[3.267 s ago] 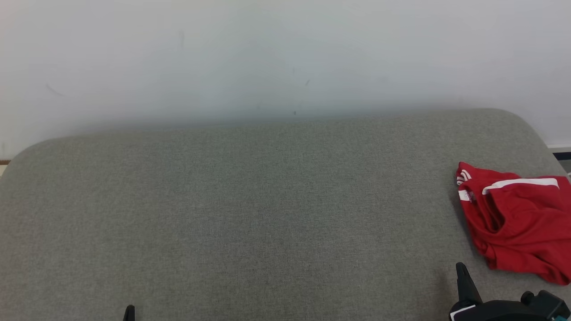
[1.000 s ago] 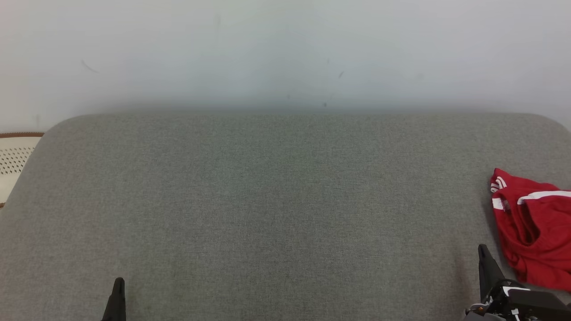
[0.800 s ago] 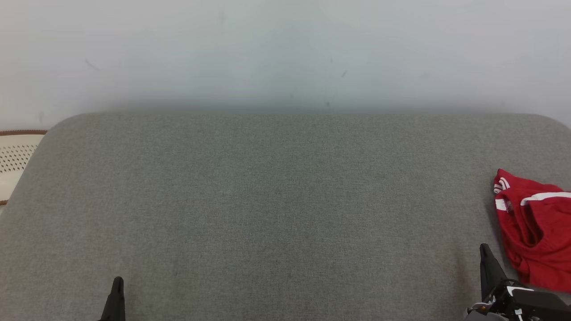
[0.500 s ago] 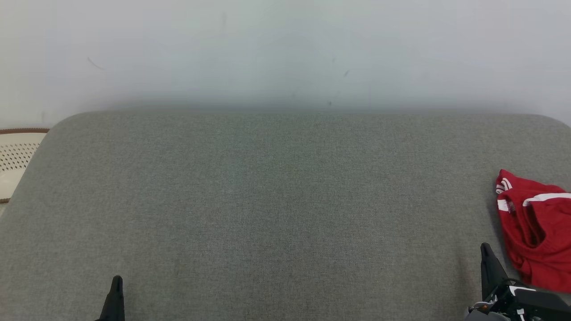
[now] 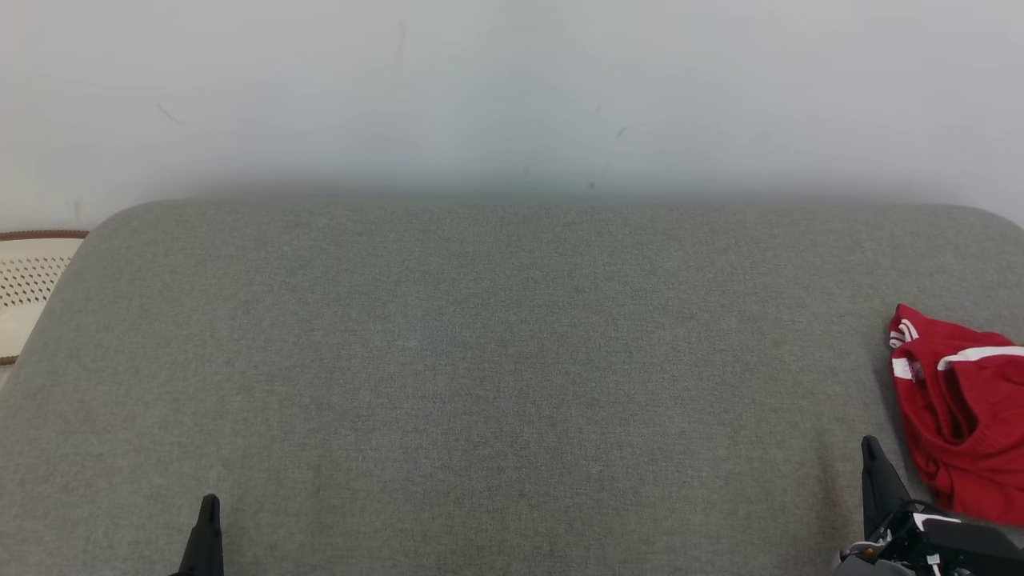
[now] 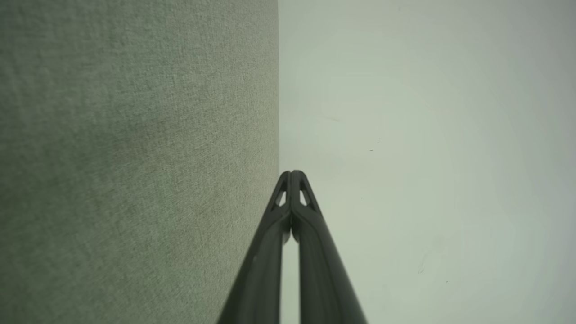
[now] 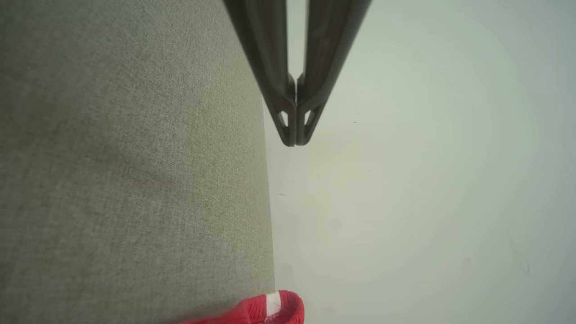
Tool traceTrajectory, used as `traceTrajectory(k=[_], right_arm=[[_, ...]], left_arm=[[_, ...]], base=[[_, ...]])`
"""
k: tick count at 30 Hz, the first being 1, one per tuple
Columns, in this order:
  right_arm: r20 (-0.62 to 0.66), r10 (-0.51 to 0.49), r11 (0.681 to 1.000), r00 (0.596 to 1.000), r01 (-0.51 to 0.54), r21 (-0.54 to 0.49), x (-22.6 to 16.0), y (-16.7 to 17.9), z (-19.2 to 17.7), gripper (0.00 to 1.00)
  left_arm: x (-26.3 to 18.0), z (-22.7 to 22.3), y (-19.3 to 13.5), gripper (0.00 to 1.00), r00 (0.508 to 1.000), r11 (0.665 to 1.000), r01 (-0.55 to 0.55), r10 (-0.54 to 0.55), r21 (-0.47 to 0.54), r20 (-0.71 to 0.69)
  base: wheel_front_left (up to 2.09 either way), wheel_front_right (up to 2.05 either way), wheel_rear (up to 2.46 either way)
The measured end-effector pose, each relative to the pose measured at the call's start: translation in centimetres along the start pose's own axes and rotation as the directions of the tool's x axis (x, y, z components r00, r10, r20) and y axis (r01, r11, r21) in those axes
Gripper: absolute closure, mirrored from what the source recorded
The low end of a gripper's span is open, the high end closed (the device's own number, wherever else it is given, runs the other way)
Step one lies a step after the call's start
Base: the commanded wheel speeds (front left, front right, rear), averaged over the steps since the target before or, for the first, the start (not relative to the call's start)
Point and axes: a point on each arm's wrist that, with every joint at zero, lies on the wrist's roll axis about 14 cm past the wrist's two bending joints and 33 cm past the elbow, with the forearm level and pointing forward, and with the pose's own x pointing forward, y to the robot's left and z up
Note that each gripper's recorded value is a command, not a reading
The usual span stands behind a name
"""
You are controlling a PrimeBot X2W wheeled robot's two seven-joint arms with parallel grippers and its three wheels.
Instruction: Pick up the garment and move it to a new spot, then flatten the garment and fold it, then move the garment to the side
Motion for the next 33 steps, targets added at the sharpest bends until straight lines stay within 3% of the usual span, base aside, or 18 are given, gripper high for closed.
traceTrajectory(k=[33], right_arm=[[0.000, 0.001, 1.000, 1.000, -0.001, 0.001, 0.01, 0.03, 0.01, 1.00]], left_arm=[[0.00, 0.00, -0.02, 1.00, 1.000, 1.000, 0.000, 0.000, 0.000, 0.000]], base=[[0.00, 0.00, 0.00]])
